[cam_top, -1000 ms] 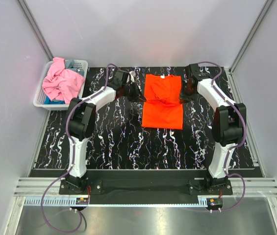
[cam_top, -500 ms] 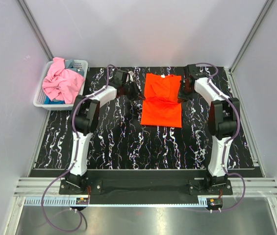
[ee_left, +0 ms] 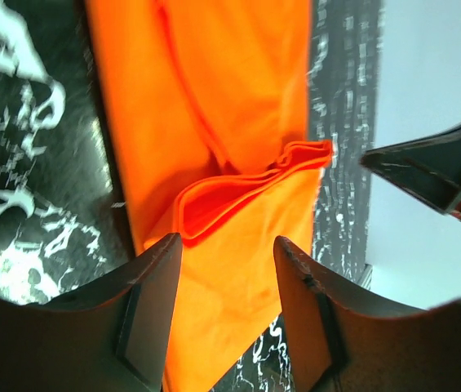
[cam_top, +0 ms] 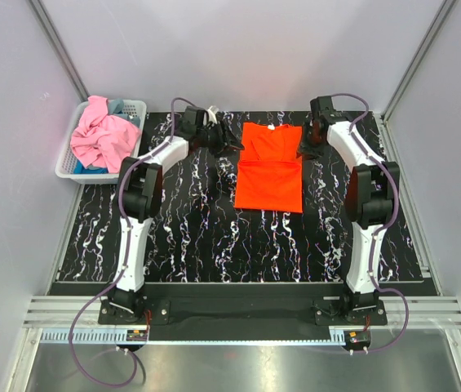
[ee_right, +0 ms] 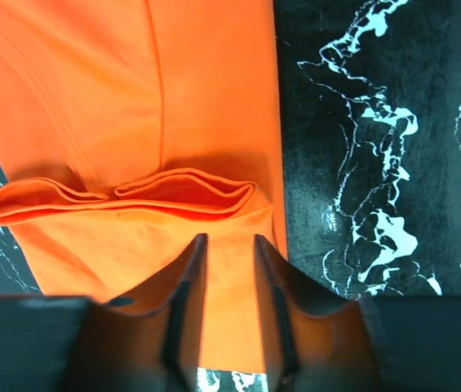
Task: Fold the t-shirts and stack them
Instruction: Fold the tshirt
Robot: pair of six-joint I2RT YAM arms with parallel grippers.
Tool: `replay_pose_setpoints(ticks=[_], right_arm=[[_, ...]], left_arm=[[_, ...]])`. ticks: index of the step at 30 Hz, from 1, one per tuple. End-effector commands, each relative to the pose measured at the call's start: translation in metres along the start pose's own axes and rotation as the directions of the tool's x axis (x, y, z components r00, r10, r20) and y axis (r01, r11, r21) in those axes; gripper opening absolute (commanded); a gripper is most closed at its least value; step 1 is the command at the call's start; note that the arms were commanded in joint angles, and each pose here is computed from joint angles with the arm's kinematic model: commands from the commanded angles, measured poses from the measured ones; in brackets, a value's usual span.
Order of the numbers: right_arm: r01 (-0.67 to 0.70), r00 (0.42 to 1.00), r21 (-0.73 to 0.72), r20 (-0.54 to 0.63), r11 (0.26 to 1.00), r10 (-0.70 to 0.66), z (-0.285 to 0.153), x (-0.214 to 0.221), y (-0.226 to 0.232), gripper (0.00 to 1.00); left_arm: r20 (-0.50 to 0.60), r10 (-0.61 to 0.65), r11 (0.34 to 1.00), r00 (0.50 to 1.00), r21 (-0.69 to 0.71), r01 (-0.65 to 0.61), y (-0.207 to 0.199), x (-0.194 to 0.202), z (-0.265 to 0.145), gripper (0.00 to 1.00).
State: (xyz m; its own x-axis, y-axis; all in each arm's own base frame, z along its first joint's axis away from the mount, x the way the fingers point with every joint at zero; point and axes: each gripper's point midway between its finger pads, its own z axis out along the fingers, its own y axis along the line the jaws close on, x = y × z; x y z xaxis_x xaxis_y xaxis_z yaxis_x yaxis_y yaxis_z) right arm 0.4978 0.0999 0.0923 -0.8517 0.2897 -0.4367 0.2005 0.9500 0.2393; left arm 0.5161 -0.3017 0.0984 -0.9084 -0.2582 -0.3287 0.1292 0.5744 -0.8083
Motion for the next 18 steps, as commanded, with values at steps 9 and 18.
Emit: replay_pose_setpoints(ticks=[9, 18], right_arm=[[0.069, 0.995, -0.187, -0.058, 0.980, -0.081, -0.019, 0.014, -0.007, 0.31], [0.088, 0.982, -0.287, -0.136, 0.954, -0.132, 0.007, 0.030, -0.006, 0.40]], left_arm=[[-0.045, 0.143, 0.986, 0.989, 0.098, -0.138, -0.013, 0.007, -0.012, 0.40], [-0.090, 0.121, 0.985, 0.989, 0.136, -0.109, 0.001, 0.018, 0.010, 0.30]])
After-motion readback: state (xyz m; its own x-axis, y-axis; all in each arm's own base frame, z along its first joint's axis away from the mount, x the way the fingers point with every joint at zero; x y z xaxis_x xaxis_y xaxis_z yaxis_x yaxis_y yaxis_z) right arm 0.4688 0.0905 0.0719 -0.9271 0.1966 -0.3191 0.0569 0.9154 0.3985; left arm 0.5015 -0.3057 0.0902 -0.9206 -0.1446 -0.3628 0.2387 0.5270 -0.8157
